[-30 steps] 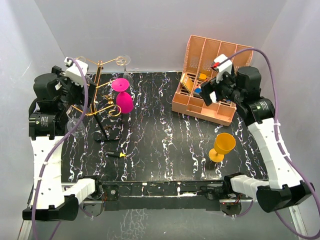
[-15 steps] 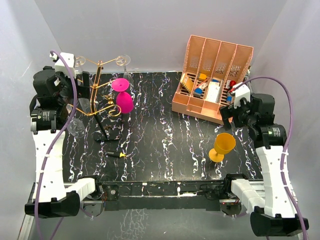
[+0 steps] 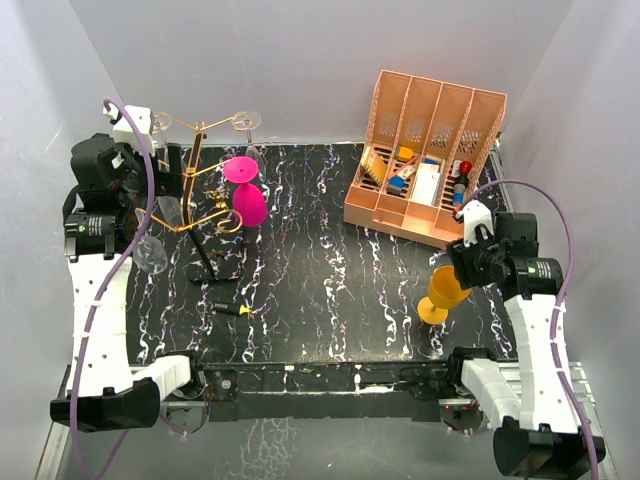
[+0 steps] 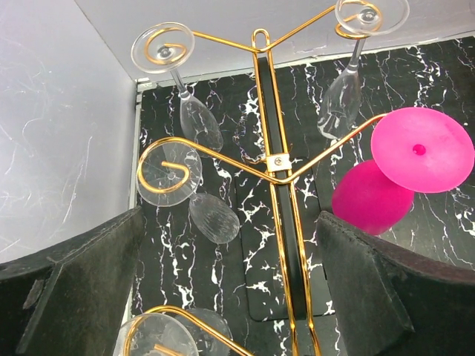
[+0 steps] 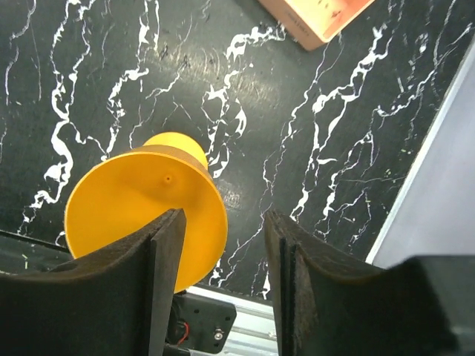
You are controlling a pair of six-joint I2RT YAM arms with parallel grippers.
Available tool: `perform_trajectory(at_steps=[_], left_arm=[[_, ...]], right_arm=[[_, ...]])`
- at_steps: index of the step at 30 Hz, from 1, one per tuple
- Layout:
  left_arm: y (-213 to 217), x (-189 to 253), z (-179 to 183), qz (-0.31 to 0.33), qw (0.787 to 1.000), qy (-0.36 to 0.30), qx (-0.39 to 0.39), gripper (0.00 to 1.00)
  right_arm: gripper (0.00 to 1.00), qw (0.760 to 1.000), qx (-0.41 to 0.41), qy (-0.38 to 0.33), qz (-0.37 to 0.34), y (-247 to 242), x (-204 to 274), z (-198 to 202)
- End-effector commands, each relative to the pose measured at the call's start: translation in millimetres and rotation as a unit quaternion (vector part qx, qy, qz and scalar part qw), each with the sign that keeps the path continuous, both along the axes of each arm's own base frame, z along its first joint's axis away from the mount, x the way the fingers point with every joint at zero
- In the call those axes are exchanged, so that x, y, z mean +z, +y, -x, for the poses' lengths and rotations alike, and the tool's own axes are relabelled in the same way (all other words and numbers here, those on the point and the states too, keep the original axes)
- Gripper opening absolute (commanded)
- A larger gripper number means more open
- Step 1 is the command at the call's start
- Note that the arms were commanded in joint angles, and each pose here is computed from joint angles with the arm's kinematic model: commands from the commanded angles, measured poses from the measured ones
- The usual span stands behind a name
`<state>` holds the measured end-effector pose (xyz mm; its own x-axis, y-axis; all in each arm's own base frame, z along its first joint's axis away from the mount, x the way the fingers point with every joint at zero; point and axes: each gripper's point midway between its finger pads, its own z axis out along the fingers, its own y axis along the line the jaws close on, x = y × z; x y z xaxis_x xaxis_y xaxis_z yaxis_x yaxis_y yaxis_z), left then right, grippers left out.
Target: Place the wine glass upside down on the wine glass rack
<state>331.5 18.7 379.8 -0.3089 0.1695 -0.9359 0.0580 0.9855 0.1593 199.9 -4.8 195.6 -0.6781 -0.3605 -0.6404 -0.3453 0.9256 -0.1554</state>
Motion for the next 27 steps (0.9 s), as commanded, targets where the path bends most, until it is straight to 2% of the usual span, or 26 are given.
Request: perform_trajectory(at_steps=[1, 8, 14, 18, 24, 27], left_arm=[[-3, 11, 5, 0.005, 1.000, -0.015, -0.009, 0.97], [-3, 11, 5, 0.004, 1.000, -0.012, -0.009, 0.97], [-2, 10, 6, 0.002, 1.000, -0.011, -0.009, 0.97], [0, 15, 8, 0.002, 1.000, -0.016, -0.002, 0.97], [1, 26, 11, 0.004, 1.000, -0.023, 0.005, 0.97], [-7, 42, 10, 0.004, 0.999, -0.035, -0.021, 0.97]], right_arm=[[0.47, 1.000, -0.002, 0.023, 0.001, -2, -10, -3], [0.27, 0.999, -0.005, 0.044, 0.009, -6, -24, -6], [0.20, 0.999, 0.011, 0.049, -0.002, -1, -27, -13], [0.08, 0.999, 0.028, 0.029, -0.014, 6, -8, -23], [0.08, 0.993, 0.100, -0.023, -0.063, 33, 48, -40], [0.08, 0.985, 0.140, -0.041, -0.091, 48, 71, -49]])
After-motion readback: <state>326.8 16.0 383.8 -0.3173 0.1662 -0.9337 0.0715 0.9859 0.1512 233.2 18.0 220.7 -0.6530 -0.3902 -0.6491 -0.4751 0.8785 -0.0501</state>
